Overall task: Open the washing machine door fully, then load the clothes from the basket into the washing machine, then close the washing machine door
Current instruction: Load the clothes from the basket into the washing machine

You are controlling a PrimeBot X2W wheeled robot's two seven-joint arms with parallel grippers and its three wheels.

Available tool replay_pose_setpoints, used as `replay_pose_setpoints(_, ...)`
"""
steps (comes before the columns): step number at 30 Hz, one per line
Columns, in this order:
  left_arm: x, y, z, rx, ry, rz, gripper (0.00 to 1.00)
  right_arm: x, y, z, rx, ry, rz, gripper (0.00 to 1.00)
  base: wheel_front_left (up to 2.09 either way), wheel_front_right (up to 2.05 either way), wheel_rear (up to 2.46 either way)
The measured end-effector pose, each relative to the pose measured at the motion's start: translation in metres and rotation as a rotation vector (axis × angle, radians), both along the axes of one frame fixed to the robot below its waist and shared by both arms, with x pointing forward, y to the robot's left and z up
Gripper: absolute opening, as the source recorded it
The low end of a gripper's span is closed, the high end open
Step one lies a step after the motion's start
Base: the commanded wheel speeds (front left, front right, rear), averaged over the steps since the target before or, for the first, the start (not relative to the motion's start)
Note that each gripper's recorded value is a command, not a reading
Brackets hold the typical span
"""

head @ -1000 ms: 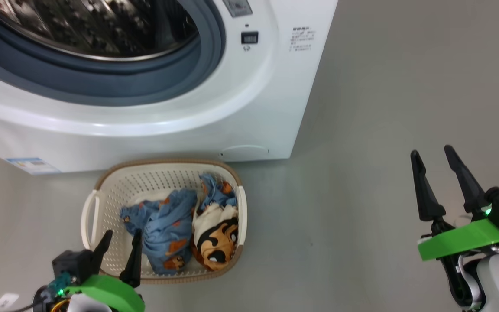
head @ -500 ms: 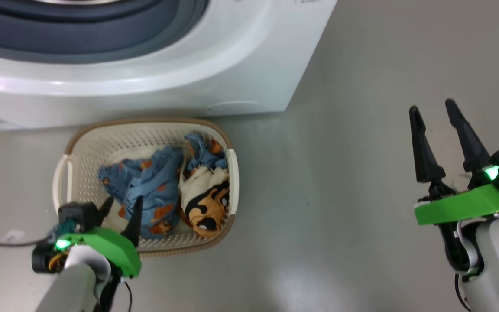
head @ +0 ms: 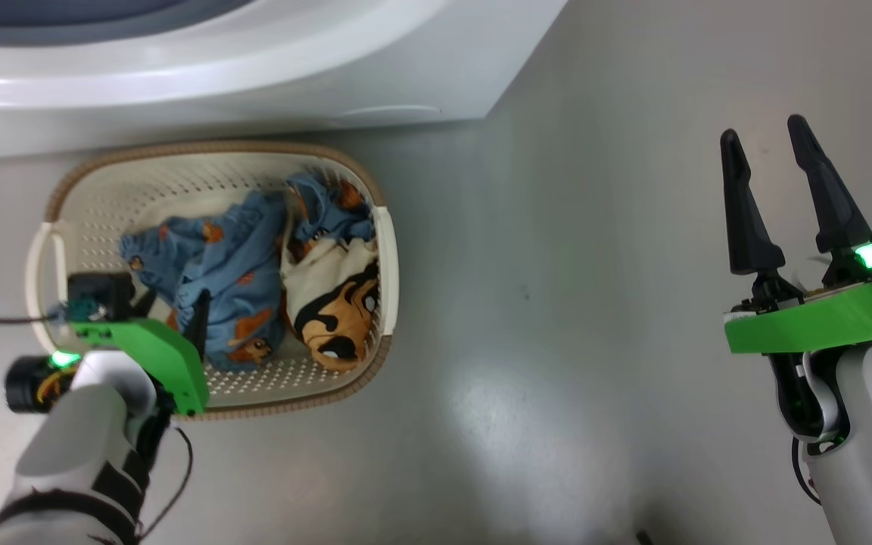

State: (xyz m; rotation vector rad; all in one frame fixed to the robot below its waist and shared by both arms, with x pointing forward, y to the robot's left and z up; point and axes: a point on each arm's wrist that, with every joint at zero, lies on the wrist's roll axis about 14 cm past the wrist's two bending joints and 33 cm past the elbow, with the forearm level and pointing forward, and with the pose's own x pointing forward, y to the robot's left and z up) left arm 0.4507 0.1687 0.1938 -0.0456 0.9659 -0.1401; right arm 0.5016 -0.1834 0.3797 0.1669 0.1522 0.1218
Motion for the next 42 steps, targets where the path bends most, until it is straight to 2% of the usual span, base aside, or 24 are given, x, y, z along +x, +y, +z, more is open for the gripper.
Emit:
replay_pose_setpoints(17, 0.004, 0.007, -0.058, 0.063, 0.181, -0.040, 1.00, 0.009, -0.006, -0.040, -0.041, 0.054, 0.005, 1.00, 0.00, 0.00, 0.00)
replay_pose_setpoints(38, 0.009, 0.002, -0.089, 0.074, 0.241, -0.076, 1.00, 0.009, -0.002, -0.061, -0.045, 0.085, 0.020, 1.00, 0.00, 0.00, 0.00)
replay_pose_setpoints(39, 0.008, 0.000, -0.089, 0.069, 0.247, -0.082, 0.88, 0.009, -0.002, -0.060, -0.046, 0.084, 0.020, 1.00, 0.00, 0.00, 0.00)
replay_pose_setpoints(40, 0.008, -0.002, -0.089, 0.063, 0.247, -0.085, 0.45, 0.009, -0.002, -0.060, -0.046, 0.083, 0.020, 1.00, 0.00, 0.00, 0.00)
replay_pose_setpoints(42, 0.008, -0.006, -0.088, 0.056, 0.247, -0.091, 0.00, 0.009, -0.002, -0.058, -0.046, 0.080, 0.020, 1.00, 0.00, 0.00, 0.00)
